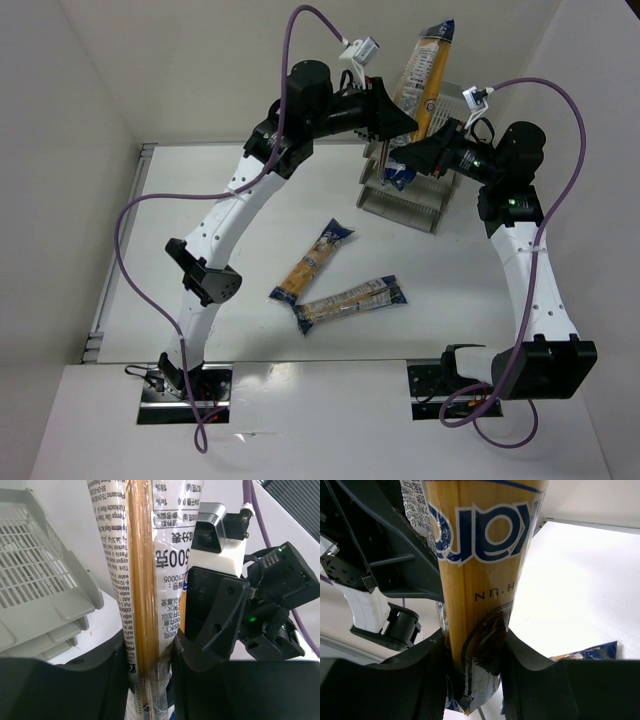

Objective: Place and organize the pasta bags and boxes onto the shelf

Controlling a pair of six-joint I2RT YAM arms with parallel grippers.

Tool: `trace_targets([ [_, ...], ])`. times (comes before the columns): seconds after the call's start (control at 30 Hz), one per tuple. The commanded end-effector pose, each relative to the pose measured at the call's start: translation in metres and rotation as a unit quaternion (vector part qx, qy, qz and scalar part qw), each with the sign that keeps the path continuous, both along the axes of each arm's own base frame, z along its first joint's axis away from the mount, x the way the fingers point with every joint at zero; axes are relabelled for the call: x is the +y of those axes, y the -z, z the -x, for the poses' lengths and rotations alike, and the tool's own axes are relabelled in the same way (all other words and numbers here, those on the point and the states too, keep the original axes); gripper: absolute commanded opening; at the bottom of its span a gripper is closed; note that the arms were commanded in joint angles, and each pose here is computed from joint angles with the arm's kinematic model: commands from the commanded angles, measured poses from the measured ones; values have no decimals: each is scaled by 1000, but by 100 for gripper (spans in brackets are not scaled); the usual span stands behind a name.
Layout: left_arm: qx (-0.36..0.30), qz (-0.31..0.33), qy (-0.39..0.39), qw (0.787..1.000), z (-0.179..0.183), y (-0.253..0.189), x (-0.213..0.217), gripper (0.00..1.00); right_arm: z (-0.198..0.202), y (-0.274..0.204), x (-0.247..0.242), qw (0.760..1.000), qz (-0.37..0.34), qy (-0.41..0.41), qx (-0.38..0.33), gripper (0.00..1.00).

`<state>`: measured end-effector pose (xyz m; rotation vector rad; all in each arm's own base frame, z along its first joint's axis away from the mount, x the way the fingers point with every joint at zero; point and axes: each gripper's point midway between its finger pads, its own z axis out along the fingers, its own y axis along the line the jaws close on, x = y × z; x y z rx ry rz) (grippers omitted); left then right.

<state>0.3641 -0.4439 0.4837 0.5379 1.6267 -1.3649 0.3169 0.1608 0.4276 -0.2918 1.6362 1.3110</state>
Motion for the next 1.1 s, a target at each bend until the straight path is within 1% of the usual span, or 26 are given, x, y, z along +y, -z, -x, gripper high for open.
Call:
trace_targets([
  [0.0,-84,52,-52,994,-2,-56,16,42,16,-28,7,998,-4,-22,-56,0],
  [0.07,-89,43,-70,993,-6,-55,20,50,17,-33,7,998,-6,-23,-61,0],
  [0.1,-97,33,-78,992,-8,-53,23,59,18,-35,7,998,-9,-23,-64,0],
  [0.17,-98,19,-96,990,-16,-45,24,64,18,-38,7,997,-11,-24,-69,0],
  [0.2,-109,18,-102,989,-15,-49,28,66,17,-41,7,997,-14,-20,-72,0],
  [0.3,-106,4,-119,987,-25,-39,28,67,14,-43,6,997,-19,-12,-80,0],
  [0.33,-118,-3,-129,985,-31,-38,33,69,12,-40,5,997,-23,-7,-72,0],
  [0.4,-121,-12,-144,982,-38,-34,35,73,10,-44,4,996,-24,-1,-83,0],
  [0.47,-126,-21,-156,979,-42,-31,38,75,6,-42,3,997,-27,10,-78,0],
  [0.53,-134,-28,-174,975,-48,-31,42,80,-4,-39,-3,996,-31,30,-75,0],
  [0.6,-153,-32,-194,969,-52,-40,53,82,-18,-41,-17,994,-42,66,-71,0],
  [0.67,-167,-37,-226,959,-57,-51,71,84,-33,-49,-33,990,-47,105,-80,0],
  [0.7,-165,-46,-248,954,-69,-49,85,84,-50,-46,-52,985,-53,147,-73,0],
  [0.77,-167,-52,-285,942,-74,-57,110,84,-65,-52,-69,978,-55,186,-81,0],
  [0.8,-160,-71,-299,938,-83,-47,121,84,-73,-52,-76,975,-52,199,-84,0],
  [0.87,-153,-82,-308,935,-83,-44,136,84,-92,-45,-80,974,-31,204,-91,0],
  [0.9,-146,-98,-312,934,-85,-35,143,84,-99,-39,-80,976,-29,199,-78,0],
  [0.93,-128,-119,-319,931,-96,-15,153,85,-113,-34,-82,977,-28,200,-66,0],
  [1.0,-109,-142,-327,928,-96,1,170,86,-128,-26,-84,977,-20,201,-61,0],
  [1.03,-102,-157,-336,923,-101,12,183,86,-134,-31,-87,976,-16,207,-71,0],
  [1.07,-101,-165,-339,921,-96,14,193,86,-148,-20,-89,976,-15,207,-58,0],
])
